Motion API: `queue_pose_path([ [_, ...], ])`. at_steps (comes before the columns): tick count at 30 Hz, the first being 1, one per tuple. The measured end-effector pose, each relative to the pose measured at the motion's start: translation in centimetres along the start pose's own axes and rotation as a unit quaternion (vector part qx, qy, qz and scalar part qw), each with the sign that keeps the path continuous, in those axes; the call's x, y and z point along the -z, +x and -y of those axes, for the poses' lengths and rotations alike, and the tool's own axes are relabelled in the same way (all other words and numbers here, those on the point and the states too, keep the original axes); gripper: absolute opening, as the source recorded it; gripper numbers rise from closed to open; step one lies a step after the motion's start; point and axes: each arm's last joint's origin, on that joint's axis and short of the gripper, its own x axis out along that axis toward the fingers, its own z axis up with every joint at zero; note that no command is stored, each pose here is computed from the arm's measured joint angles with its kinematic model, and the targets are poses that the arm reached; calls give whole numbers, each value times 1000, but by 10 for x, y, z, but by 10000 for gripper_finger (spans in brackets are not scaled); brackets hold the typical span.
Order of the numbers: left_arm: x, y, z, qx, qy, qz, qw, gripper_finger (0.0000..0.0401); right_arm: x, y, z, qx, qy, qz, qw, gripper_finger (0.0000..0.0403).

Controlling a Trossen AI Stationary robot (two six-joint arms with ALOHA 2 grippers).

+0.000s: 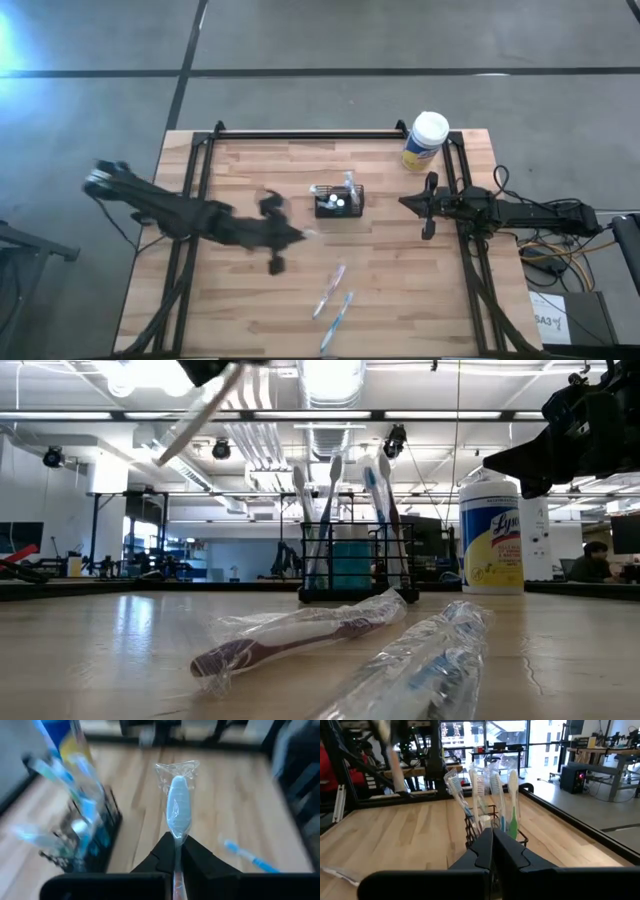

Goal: Pick & Place toothbrushing station
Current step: Put the orange toothbrush into the black wire organizer

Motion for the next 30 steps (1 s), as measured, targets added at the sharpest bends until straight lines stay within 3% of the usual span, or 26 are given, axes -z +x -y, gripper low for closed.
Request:
queue_pose_path([
  [5,47,-40,-29,32,17,108,994,15,0,0,0,0,0,0,1000,8],
  [14,116,-72,-66,34,60,251,966,15,0,0,0,2,-3,0,1000,8],
  [21,149,-78,-81,25,59,280,958,15,2,0,0,3,11,-11,1000,8],
  [30,171,-79,-87,47,33,307,950,15,2,0,0,3,26,-11,1000,8],
])
